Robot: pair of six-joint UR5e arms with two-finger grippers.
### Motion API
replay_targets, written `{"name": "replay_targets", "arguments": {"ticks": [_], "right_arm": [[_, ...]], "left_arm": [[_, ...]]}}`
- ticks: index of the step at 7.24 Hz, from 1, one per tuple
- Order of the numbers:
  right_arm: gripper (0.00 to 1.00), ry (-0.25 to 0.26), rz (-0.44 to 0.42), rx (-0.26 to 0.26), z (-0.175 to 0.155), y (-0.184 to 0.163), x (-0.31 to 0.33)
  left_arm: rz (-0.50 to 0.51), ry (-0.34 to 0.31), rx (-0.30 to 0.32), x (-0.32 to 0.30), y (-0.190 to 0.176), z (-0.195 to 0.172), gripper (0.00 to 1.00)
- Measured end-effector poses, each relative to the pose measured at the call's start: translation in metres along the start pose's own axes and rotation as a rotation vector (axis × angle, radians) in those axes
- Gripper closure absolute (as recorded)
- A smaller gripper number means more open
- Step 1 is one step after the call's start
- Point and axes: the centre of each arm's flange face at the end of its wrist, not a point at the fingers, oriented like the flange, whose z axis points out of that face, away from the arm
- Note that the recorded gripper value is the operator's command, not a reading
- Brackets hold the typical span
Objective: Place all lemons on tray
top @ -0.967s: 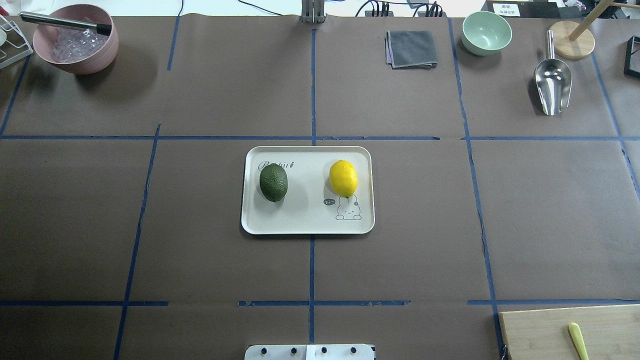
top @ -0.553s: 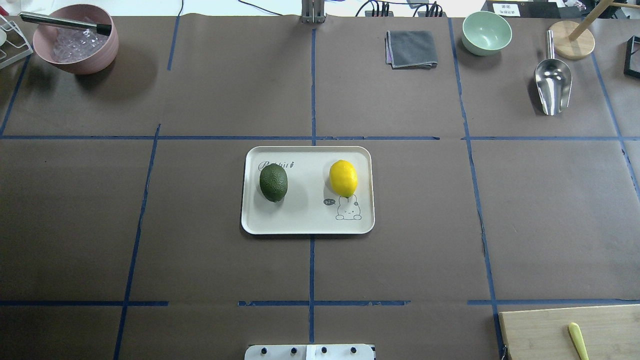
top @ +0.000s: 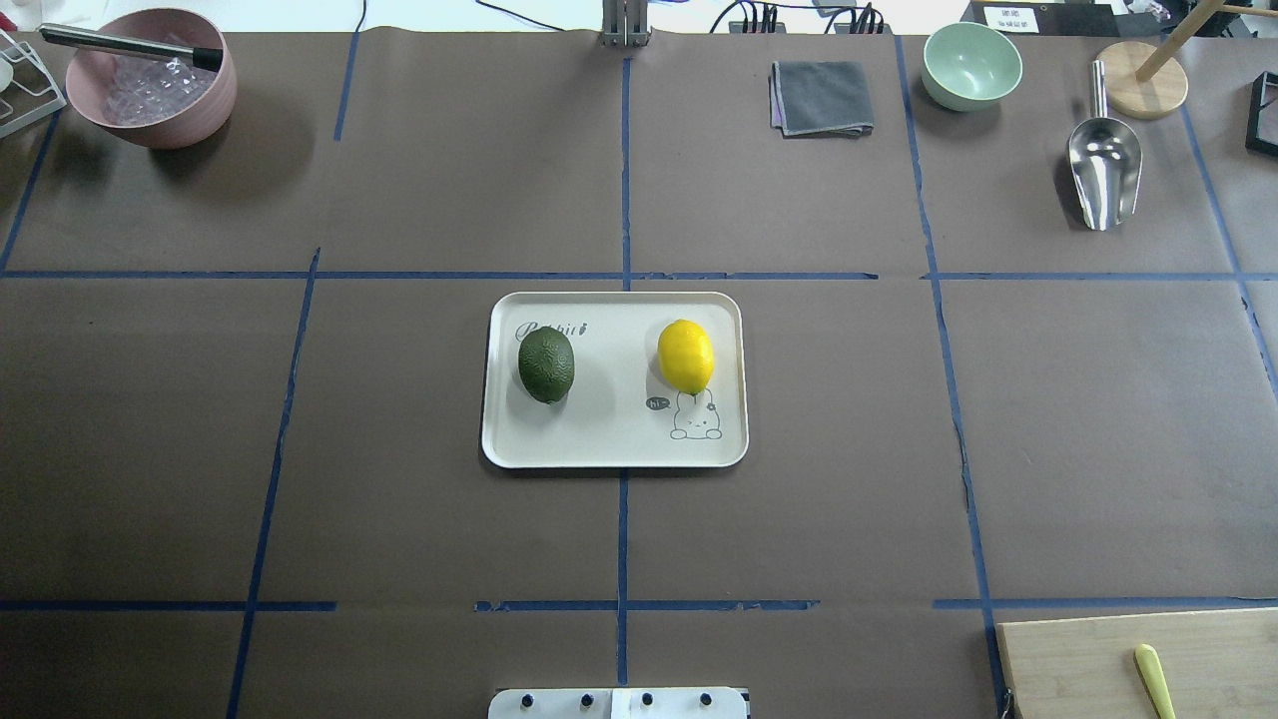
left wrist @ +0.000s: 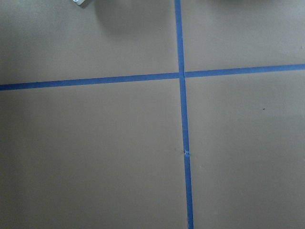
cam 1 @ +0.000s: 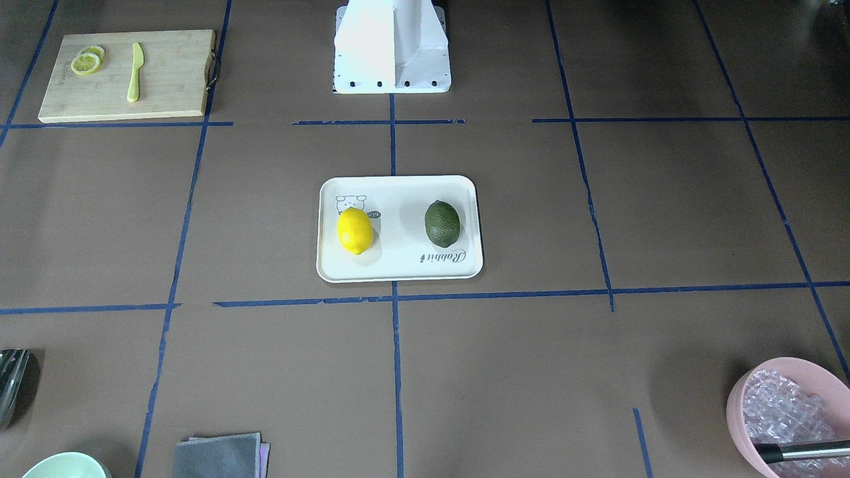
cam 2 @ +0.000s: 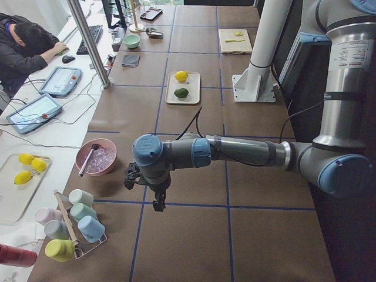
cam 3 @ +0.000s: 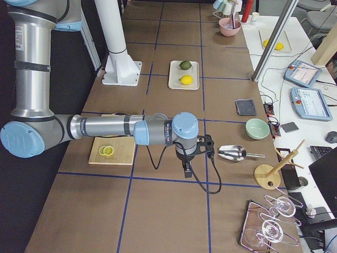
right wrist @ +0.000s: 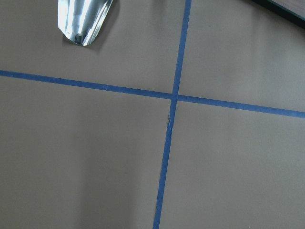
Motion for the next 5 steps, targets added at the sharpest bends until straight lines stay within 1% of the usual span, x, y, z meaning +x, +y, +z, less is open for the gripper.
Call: {"name": "replay_targets", "arguments": {"ticks": [3, 5], "right_arm": [[0.0, 0.0, -0.002, 0.002, -0.001, -0.002, -0.001], [0.0, 0.0, -0.001, 0.002, -0.001, -0.002, 0.0]], "left_arm": [[-0.005, 0.0, -0.003, -0.005, -0.001, 0.005, 0.0], [0.004, -0.001, 0.006, -0.012, -0.003, 0.013, 0.0]]}}
